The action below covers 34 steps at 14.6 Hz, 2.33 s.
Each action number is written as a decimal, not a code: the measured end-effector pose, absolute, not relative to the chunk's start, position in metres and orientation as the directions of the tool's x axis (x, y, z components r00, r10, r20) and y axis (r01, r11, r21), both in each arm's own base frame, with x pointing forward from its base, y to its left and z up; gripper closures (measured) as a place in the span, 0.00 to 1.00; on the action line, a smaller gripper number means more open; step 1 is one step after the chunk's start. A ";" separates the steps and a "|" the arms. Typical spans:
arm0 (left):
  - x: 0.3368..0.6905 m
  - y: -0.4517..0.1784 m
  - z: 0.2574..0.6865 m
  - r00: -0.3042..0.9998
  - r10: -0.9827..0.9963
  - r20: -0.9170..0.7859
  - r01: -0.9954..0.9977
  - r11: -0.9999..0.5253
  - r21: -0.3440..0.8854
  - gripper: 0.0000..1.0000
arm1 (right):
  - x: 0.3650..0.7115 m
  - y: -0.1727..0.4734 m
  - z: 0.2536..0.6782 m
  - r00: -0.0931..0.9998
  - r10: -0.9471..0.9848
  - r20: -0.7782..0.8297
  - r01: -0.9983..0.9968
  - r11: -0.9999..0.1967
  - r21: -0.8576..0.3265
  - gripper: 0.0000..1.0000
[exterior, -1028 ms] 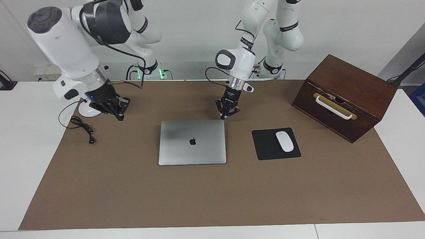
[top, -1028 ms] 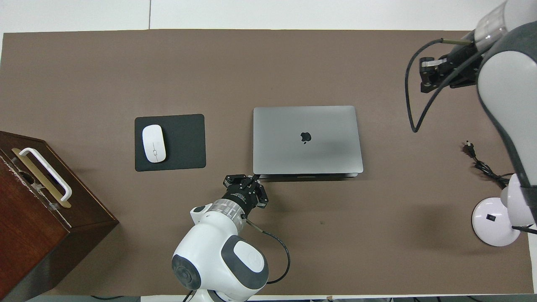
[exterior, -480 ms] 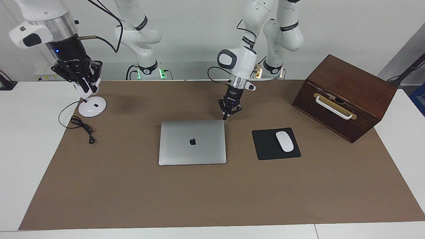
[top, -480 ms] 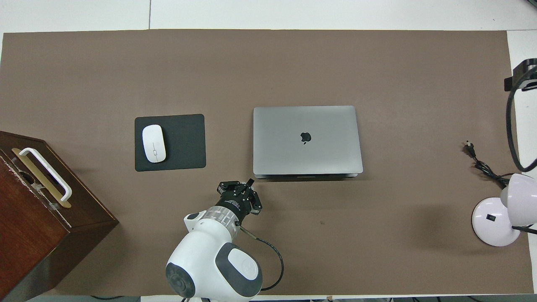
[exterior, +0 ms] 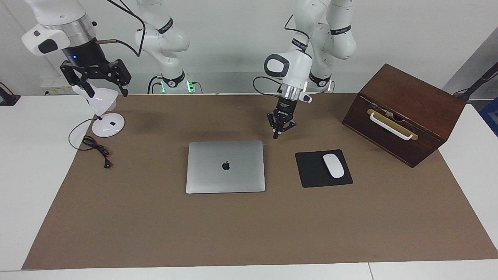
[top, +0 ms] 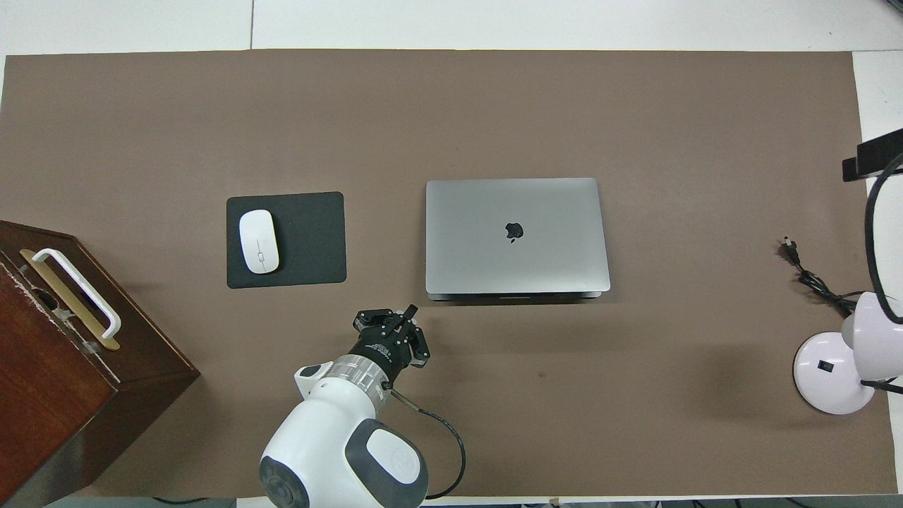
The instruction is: Close laptop with both arms
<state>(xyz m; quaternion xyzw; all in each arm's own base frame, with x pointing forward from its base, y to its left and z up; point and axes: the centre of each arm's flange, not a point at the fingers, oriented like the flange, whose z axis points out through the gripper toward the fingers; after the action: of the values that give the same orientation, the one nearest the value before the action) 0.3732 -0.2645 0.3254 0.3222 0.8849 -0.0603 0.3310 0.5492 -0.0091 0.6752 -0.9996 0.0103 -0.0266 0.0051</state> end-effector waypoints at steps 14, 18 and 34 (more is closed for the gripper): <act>0.485 -0.164 0.375 -0.183 0.732 -0.656 0.763 0.527 0.374 0.99 | 0.546 -0.035 0.652 0.993 -0.069 0.092 -0.068 -0.998 -0.008 0.00; 0.503 -0.153 0.388 0.040 0.847 -0.530 0.785 0.301 0.541 0.99 | 0.546 -0.019 0.652 0.995 -0.040 0.092 -0.040 -0.999 -0.007 0.00; 0.573 -0.017 0.415 0.631 0.768 0.109 0.634 -0.592 0.498 0.99 | 0.546 -0.021 0.642 0.997 -0.044 0.069 -0.043 -0.999 -0.008 0.00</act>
<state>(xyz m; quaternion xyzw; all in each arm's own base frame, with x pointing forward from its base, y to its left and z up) 0.5732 -0.0170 0.4155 0.8780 0.3991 0.1584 0.2116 0.5459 -0.0214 0.6416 -0.9992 0.0217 -0.0348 0.0031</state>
